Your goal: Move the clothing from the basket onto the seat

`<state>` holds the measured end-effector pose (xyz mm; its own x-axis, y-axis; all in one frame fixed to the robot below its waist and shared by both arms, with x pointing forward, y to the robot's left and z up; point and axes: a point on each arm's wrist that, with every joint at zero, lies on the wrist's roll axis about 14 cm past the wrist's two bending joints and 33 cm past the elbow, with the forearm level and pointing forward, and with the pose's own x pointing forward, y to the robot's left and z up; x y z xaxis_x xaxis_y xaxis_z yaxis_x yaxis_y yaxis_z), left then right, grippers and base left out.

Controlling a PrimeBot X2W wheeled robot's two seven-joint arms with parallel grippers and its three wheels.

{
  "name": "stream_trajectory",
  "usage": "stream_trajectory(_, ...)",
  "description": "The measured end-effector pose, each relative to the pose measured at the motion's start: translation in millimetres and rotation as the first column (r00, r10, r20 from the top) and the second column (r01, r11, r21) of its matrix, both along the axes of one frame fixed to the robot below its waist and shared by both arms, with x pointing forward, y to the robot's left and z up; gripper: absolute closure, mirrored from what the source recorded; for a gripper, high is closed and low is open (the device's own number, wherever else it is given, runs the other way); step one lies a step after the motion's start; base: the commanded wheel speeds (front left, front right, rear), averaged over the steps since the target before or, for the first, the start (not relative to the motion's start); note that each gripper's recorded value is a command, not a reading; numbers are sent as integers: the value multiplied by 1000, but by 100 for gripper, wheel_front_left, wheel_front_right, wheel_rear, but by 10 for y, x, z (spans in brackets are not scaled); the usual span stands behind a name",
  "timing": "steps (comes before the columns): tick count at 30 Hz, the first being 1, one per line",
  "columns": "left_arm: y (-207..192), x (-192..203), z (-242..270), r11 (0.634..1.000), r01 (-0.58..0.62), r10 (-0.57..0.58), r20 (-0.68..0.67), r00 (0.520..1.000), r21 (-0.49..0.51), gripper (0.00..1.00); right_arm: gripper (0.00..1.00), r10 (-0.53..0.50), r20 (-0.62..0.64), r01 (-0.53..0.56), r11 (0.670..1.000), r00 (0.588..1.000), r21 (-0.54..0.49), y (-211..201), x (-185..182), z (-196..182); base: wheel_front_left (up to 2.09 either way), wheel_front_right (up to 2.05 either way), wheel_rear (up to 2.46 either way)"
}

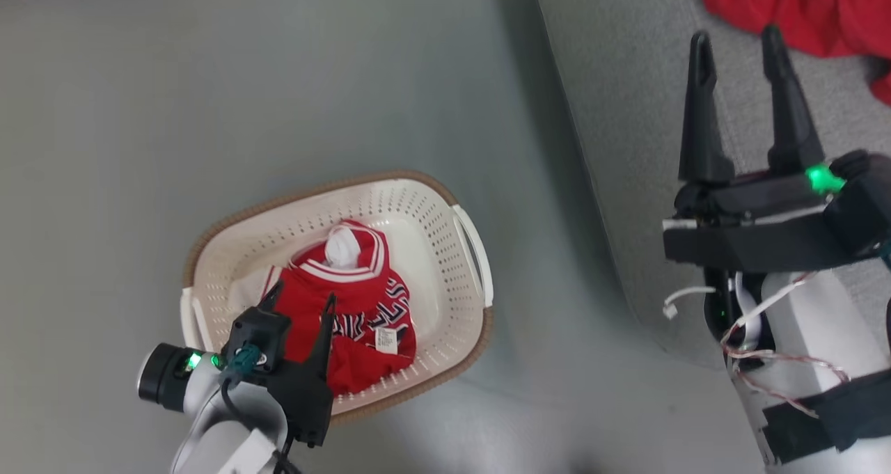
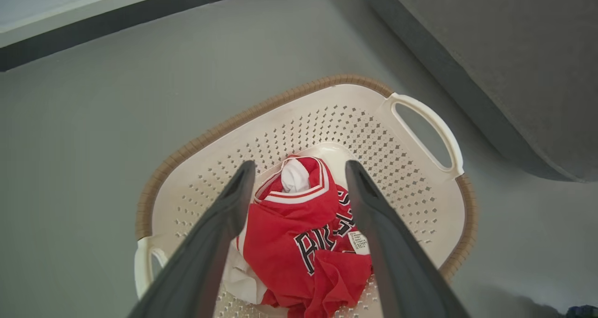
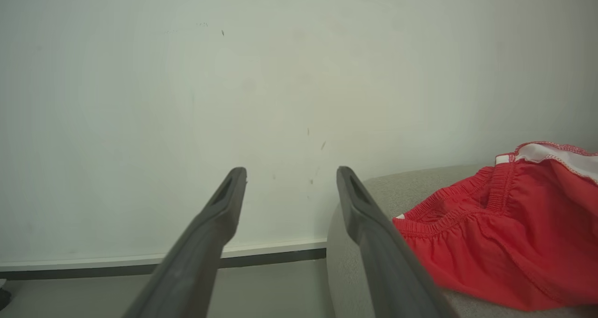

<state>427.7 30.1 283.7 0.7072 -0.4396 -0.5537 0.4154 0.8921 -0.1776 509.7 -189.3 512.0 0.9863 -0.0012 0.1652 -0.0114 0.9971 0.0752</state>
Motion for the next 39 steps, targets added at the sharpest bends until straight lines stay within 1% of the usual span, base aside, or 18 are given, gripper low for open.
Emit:
stream_trajectory(6,-119,-57,-444,995,95,-90,-101,991,41,0,0,1,29,0,1000,1000,-23,-22,245,-18,0,0,0)
stream_trajectory(14,-259,-32,-924,980,189,-177,-178,968,56,0,0,6,41,-4,999,999,-36,-23,515,-152,0,0,0)
stream_trajectory(22,-453,87,-1349,965,257,-239,-227,944,50,0,0,2,23,-1,998,1000,-62,-75,701,-415,0,0,0)
stream_trajectory(24,-458,113,-1470,963,264,-244,-237,940,55,0,0,0,6,0,998,1000,-67,-84,739,-527,0,0,0)
stream_trajectory(25,-452,105,-1597,959,277,-253,-253,934,64,0,0,-4,-14,3,998,1000,-69,-94,761,-645,0,0,0)
stream_trajectory(32,-481,-33,-1952,945,319,-281,-322,904,73,0,0,-23,-91,15,996,996,-83,-160,752,-1010,0,0,0)
stream_trajectory(39,-475,-6,-2108,926,362,-310,-330,892,107,0,0,-38,-117,27,995,992,-94,-211,731,-1112,0,0,0)
